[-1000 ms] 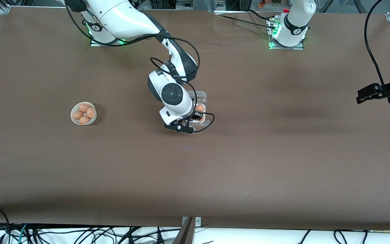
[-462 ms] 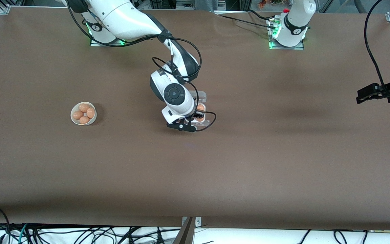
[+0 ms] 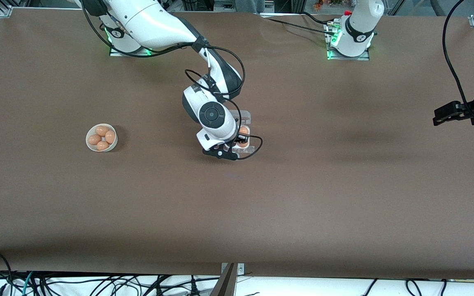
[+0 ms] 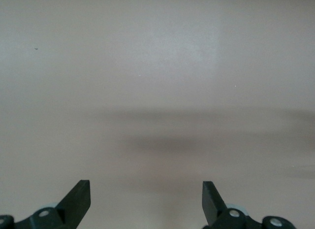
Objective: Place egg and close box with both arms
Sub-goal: 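Lower the egg into the empty slot and open the right gripper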
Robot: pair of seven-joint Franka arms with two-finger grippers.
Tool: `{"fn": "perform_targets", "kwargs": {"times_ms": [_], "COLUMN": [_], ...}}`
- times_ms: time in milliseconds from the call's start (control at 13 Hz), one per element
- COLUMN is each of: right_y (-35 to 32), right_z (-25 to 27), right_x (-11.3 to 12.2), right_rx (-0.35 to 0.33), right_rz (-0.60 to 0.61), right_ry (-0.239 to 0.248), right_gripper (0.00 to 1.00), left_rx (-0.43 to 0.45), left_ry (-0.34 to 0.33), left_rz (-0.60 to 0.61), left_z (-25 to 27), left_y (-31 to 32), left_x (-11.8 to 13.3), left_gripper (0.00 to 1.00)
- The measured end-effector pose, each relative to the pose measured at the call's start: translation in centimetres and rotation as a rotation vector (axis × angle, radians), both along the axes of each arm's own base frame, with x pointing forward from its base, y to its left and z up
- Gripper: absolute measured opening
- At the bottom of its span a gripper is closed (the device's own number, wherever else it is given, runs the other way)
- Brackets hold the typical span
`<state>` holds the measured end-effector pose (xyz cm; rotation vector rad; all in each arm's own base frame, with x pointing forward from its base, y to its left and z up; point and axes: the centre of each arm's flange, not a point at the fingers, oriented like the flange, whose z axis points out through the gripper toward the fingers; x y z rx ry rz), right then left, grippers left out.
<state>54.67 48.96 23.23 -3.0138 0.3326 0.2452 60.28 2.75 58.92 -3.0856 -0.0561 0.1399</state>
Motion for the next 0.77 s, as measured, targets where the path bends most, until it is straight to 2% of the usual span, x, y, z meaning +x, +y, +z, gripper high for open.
{"fn": "perform_targets", "kwargs": {"times_ms": [77,154,462,538,769], "right_y": [0.0,-0.02,-0.02,0.0,-0.21], "right_z": [0.0,-0.05,-0.04,0.07,0.84], "right_x": [0.0,-0.06,-0.08,-0.01,0.75], "right_rx": [0.0,-0.003,-0.005,-0.003,-0.007], "right_rz": [0.0,0.001,0.002,0.002,0.016], "right_ry": [0.0,0.005,0.007,0.005,-0.023], "right_gripper": [0.48,0.53,0.96,1.0,1.0], "left_rx": [0.0,0.0,0.0,0.0,-0.001], "left_ry": [0.0,0.0,0.0,0.0,0.0], "left_rz": [0.0,0.0,0.0,0.0,-0.01], "left_z": [0.0,0.0,0.0,0.0,-0.01], "left_y": [-0.01,-0.01,-0.02,-0.02,-0.61], "left_x": [0.0,0.0,0.0,0.0,0.03], "left_gripper": [1.0,1.0,1.0,1.0,1.0]}}
